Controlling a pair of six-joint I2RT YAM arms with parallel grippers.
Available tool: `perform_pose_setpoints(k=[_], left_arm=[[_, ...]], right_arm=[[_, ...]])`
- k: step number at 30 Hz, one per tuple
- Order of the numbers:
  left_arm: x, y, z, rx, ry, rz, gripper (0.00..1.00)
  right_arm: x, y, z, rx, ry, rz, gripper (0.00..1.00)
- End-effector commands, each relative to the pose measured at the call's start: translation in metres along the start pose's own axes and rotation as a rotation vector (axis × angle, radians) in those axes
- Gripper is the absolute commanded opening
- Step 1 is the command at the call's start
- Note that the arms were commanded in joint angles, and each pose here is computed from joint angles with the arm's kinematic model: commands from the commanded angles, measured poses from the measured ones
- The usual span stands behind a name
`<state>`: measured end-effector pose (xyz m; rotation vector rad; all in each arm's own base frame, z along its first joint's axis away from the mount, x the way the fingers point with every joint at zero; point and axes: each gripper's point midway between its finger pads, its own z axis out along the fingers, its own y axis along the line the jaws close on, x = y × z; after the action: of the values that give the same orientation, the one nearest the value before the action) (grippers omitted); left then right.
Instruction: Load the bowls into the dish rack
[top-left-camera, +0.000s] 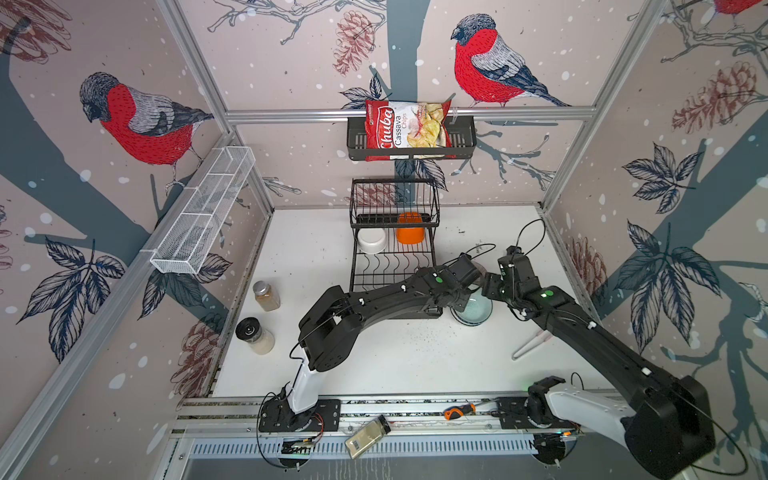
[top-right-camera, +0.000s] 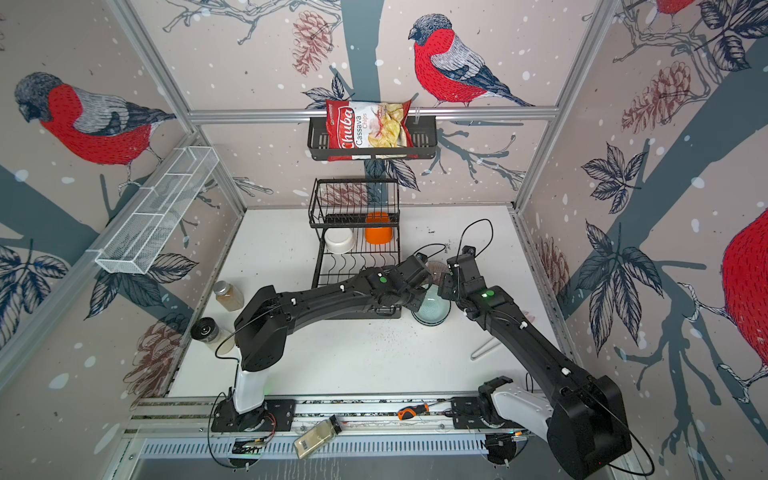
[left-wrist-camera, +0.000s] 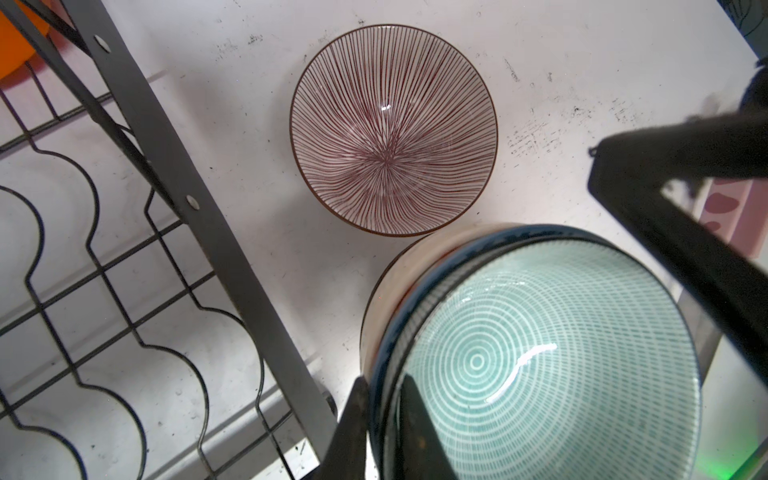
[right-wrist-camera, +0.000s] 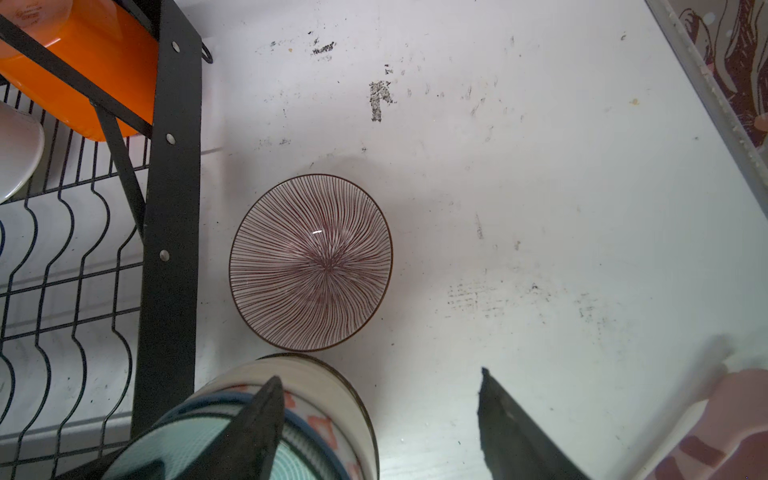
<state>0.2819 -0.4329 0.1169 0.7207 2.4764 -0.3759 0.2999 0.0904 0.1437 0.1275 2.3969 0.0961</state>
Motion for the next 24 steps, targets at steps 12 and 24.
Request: perform_pose_setpoints(k=[12, 24], left_arm=[[0.0003, 0.0012, -0.0025, -0.012, 0.006, 0.018, 0.28], [-0.0065, -0.0006, -0.0082, -0.009, -0.011, 0.020, 0.28]], right_arm=[[-0.0029, 0.0028, 0.0025, -0.009, -0.009, 0.002, 0.73], [-0.0022, 0.0017, 0.0016, -0.008, -0.013, 0.005, 0.74]])
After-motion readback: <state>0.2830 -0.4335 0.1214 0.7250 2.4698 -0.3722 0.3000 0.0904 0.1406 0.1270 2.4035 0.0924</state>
